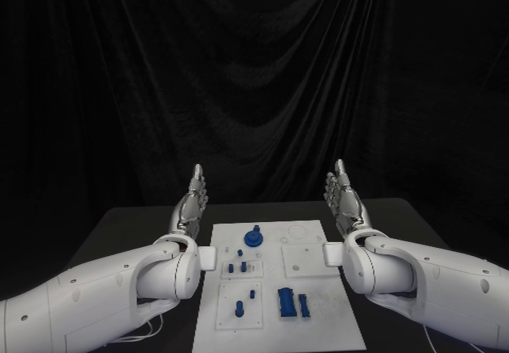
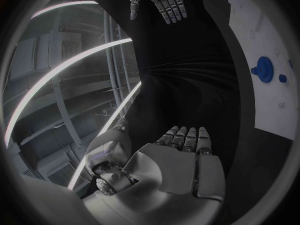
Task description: Assemble the parts on the task board
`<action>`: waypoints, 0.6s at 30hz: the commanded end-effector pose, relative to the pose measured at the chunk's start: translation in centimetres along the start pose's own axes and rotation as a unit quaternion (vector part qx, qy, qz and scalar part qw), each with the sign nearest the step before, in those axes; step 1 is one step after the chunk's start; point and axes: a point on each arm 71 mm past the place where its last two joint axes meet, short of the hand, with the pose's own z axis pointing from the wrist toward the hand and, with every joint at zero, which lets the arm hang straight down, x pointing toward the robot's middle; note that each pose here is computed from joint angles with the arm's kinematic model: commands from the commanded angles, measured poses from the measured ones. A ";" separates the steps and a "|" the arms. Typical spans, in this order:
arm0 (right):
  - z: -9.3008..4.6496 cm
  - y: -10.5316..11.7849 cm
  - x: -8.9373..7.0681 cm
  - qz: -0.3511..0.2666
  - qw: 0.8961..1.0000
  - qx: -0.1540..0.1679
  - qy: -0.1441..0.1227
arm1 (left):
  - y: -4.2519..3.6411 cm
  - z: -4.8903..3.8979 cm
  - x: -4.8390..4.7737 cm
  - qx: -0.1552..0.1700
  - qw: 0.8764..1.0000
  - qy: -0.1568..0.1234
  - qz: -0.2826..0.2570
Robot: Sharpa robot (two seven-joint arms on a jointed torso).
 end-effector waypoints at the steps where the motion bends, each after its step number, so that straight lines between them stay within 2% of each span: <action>1: 0.0 0.0 -0.1 -0.003 1.000 -0.004 -0.008 | -0.02 -0.05 0.02 -0.001 1.000 -0.010 0.001; 18: 0.0 0.0 -0.1 -0.003 1.000 -0.004 -0.008 | -0.02 -0.05 0.02 -0.001 1.000 -0.010 0.001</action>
